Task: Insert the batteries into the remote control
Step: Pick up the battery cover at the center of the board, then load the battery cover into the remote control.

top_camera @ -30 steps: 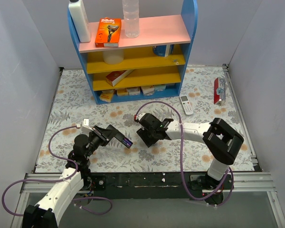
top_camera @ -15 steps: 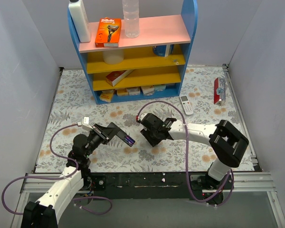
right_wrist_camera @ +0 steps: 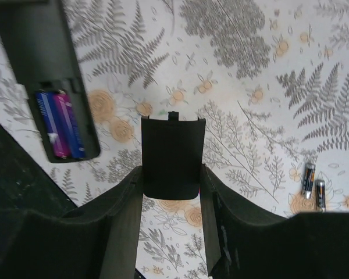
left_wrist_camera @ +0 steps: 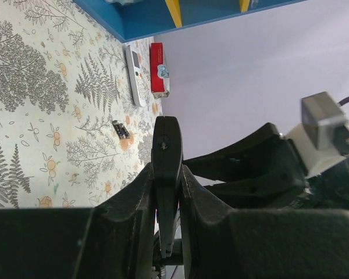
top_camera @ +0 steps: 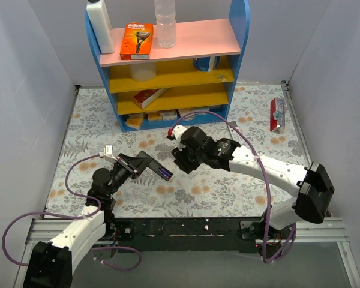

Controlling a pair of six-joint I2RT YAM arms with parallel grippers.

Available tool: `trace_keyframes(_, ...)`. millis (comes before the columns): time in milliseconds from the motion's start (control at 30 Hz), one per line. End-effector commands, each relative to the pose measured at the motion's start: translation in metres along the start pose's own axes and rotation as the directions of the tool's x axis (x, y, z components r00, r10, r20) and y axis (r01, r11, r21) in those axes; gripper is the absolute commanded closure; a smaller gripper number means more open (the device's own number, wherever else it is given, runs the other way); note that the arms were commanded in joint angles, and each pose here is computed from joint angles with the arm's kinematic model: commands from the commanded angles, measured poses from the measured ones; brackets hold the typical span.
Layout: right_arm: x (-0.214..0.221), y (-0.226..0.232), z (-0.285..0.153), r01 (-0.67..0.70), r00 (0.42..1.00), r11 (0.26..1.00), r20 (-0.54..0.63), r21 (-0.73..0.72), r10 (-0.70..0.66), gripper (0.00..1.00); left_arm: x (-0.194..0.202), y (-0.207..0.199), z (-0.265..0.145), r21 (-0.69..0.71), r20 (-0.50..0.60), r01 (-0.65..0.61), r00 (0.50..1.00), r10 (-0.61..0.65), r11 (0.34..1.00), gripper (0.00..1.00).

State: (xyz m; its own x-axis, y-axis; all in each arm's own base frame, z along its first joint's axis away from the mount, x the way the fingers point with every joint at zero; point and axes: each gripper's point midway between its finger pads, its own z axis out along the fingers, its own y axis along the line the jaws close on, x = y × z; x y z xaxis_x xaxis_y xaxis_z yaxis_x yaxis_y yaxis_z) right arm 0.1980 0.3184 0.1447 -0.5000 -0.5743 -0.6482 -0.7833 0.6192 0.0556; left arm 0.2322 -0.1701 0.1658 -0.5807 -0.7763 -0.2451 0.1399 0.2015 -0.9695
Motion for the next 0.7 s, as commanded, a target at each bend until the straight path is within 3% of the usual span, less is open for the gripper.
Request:
trace_keyframes(0,-0.040,0.026,-0.027,0.052,0.994,0.994,0.099,-0.091,-0.043,0.74,0.011,0.023,-0.010,-0.014,-0.007,0.046,0.999,-0.046,0.999,1.00)
trace_keyframes(267,-0.064,0.057,-0.034,0.113,0.989,0.983,0.107,-0.145,-0.098,0.74,0.005,0.017,-0.006,-0.006,0.016,0.048,0.999,-0.047,0.999,1.00)
trace_keyframes(667,-0.048,0.072,-0.018,0.145,0.989,0.980,-0.022,-0.137,-0.149,0.73,-0.001,0.012,-0.005,0.002,0.045,0.047,0.998,-0.047,0.999,1.00)
